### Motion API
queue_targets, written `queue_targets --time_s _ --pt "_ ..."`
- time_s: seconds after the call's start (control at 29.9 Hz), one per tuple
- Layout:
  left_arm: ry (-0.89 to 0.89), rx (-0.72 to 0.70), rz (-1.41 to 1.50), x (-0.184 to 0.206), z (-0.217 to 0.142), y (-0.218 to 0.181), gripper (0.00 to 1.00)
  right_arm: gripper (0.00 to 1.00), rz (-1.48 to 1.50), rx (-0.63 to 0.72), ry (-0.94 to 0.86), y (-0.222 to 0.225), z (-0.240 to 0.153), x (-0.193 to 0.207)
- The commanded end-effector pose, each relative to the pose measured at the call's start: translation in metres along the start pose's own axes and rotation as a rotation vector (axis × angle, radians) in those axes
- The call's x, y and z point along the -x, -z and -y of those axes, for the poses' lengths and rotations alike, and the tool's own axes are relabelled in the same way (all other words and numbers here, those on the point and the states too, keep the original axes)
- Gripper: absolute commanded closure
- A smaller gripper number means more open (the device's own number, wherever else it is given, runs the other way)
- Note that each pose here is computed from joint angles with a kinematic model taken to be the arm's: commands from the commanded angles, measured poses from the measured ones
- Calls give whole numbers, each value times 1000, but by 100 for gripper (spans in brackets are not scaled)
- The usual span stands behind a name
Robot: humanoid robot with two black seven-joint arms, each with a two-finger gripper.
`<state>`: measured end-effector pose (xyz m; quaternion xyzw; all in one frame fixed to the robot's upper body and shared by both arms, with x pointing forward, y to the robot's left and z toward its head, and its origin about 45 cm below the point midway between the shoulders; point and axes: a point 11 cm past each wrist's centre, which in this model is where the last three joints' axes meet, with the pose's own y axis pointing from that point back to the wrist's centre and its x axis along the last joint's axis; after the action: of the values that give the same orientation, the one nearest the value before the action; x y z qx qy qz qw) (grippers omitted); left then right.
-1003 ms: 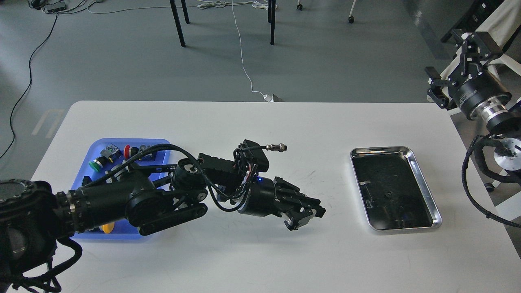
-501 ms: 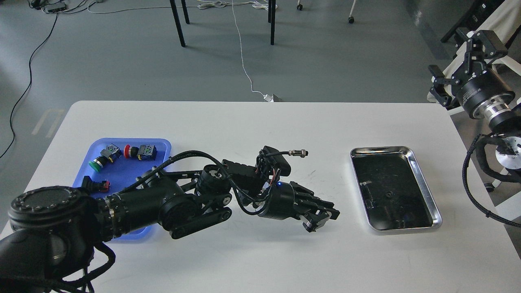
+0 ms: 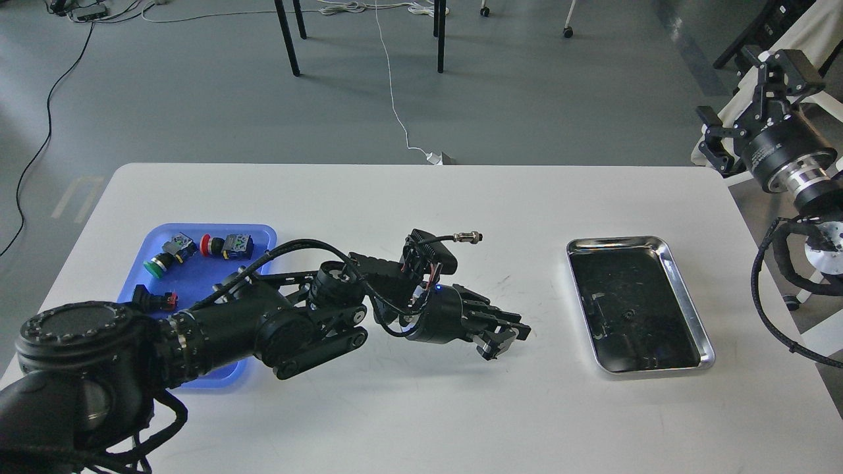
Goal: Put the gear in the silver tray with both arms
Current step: 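Carry the black gear with the left hand toward the silver tray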
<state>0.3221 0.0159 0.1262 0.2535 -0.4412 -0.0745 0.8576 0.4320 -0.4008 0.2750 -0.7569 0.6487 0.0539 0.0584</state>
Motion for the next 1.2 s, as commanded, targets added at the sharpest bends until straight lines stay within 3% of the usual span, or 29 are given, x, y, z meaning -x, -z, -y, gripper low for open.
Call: queue_targets --time_s 0.0,1.17 --pt "2 1 -11 4 1 0 83 1 -1 3 -2 -1 0 -1" --pt "-24 10 -54 5 1 -1 63 1 -11 20 2 -6 -3 0"
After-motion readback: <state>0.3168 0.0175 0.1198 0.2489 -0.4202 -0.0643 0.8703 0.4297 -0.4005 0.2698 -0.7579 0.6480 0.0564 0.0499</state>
